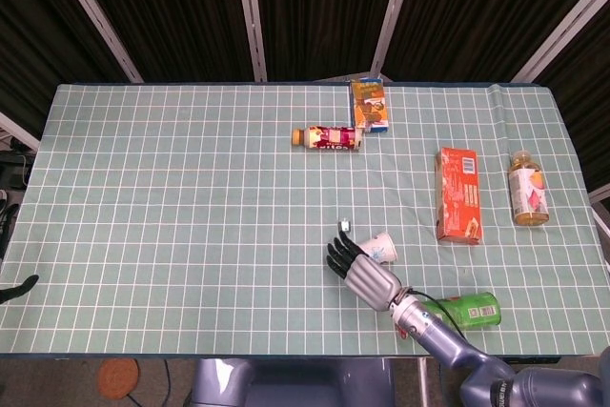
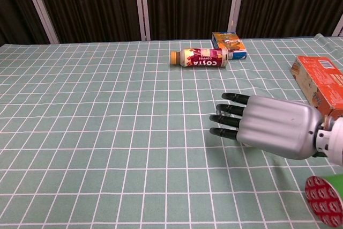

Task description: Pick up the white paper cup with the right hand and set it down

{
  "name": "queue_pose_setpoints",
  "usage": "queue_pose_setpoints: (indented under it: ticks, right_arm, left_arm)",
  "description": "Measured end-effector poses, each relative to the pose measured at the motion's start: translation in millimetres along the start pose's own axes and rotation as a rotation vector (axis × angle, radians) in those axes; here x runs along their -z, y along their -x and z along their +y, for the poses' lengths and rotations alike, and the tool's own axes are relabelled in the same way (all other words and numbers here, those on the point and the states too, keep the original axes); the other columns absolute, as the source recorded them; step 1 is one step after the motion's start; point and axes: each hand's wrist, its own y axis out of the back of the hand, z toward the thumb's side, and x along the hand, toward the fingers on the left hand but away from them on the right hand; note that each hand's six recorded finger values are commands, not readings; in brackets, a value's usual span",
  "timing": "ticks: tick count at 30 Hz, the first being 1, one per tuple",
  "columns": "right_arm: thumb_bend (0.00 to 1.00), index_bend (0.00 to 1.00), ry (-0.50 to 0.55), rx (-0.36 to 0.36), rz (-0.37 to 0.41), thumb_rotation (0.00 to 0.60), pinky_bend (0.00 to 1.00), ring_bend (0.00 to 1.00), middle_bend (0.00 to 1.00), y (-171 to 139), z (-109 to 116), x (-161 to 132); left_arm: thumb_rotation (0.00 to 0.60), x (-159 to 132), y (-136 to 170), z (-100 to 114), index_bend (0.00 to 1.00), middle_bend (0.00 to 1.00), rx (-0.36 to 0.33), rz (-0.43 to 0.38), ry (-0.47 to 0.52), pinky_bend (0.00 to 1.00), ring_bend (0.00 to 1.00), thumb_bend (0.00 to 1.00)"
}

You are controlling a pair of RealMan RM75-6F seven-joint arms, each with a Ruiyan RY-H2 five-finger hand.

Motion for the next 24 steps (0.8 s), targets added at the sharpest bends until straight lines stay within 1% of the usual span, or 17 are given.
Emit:
queue_pose_setpoints:
  ticks: [4, 6, 9, 12, 13, 15, 17, 20, 24]
  right_arm:
    - [0.09, 0.00, -0.066, -0.022, -0.012, 0.600, 0.05, 0.00, 0.00, 5, -7, -2]
    - [0.09, 0.00, -0.091, -0.030, -0.018, 0.600, 0.10, 0.00, 0.02, 7, -10, -2]
    - [0.10, 0.00, -0.114, -0.040, -0.021, 0.600, 0.21, 0.00, 0.09, 8, -16, -3]
    - [0.11, 0.00, -0.143, -0.040, -0.014, 0.600, 0.28, 0.04, 0.16, 9, -20, -5]
    - [0.13, 0.02, -0.160, -0.039, -0.011, 0.600, 0.32, 0.07, 0.19, 9, -22, -5]
    - [0.17, 0.10, -0.174, -0.039, -0.008, 0.600, 0.44, 0.17, 0.28, 10, -25, -5]
    - [0.20, 0.17, -0.182, -0.033, -0.006, 0.600, 0.51, 0.23, 0.36, 12, -28, -6]
    - [0.23, 0.23, -0.186, -0.005, -0.001, 0.600, 0.54, 0.28, 0.41, 13, -26, -7]
    - [0.24, 0.25, -0.168, 0.037, 0.000, 0.600, 0.56, 0.30, 0.43, 14, -22, -5]
  left_arm:
    - [0.600, 0, -1, -1, 0.00, 0.00, 0.001, 0.003, -0.002, 0.00, 0.00, 0.00]
    - [0.600, 0, -1, -1, 0.00, 0.00, 0.002, 0.003, -0.004, 0.00, 0.00, 0.00]
    - [0.600, 0, -1, -2, 0.00, 0.00, 0.003, 0.003, -0.006, 0.00, 0.00, 0.00]
    - [0.600, -1, -2, -2, 0.00, 0.00, 0.004, 0.002, -0.008, 0.00, 0.00, 0.00]
    - [0.600, -1, -2, -2, 0.00, 0.00, 0.005, 0.002, -0.009, 0.00, 0.00, 0.00]
    - [0.600, -1, -2, -2, 0.00, 0.00, 0.005, 0.003, -0.009, 0.00, 0.00, 0.00]
    - [0.600, -1, -2, -2, 0.00, 0.00, 0.004, 0.004, -0.008, 0.00, 0.00, 0.00]
    - [0.600, 0, -2, -3, 0.00, 0.00, 0.006, 0.004, -0.009, 0.00, 0.00, 0.00]
    - [0.600, 0, -3, -4, 0.00, 0.00, 0.011, 0.004, -0.008, 0.00, 0.00, 0.00]
